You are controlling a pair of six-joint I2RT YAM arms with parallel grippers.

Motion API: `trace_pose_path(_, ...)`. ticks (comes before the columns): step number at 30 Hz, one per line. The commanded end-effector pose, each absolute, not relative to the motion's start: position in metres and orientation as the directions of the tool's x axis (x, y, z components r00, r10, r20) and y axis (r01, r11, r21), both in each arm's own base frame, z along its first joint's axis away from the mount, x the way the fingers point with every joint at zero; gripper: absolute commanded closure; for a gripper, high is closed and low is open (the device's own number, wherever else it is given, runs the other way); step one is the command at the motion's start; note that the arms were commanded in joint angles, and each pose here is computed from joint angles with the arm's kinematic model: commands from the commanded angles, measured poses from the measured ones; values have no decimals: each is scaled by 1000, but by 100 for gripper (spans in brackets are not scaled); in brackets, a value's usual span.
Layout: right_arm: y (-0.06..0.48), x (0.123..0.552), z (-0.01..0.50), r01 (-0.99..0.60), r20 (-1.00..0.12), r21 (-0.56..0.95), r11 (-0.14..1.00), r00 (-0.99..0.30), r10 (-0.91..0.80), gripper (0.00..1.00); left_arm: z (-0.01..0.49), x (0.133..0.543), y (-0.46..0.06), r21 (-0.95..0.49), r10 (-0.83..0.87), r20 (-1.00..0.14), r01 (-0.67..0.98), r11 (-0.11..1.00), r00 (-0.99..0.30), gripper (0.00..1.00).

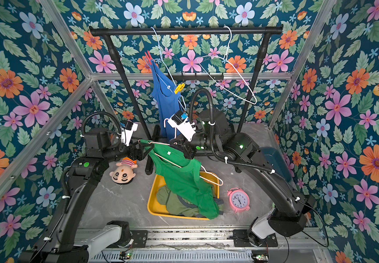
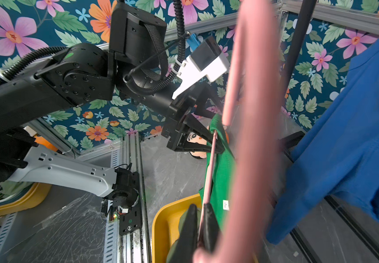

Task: Remove the clothespins securing tank tops to the hanger
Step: Remove the tank top from the hanger.

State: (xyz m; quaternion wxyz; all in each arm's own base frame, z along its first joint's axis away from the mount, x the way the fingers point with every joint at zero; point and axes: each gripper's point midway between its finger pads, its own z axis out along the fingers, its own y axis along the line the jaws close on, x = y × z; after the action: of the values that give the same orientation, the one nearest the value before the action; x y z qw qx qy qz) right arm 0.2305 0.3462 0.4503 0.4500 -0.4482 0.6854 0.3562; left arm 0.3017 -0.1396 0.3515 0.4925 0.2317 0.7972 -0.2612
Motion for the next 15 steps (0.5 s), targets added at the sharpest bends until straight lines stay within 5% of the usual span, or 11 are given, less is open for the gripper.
trace_pose_path(1,341,231,448,-931,-935,47,362,-169,-312,100,360,305,-138,-164,109,-921,627,762,-374,30)
trace_pose_path(9,331,222,446,-933,-934,41,357,-162,-318,100,357,307,-135,-173,101,-918,616,768,-384,79)
trace_pose_path(15,322,204,451,-947,-946,49,319,-146,-289,100,353,309,-132,-182,96,-913,607,774,-397,100)
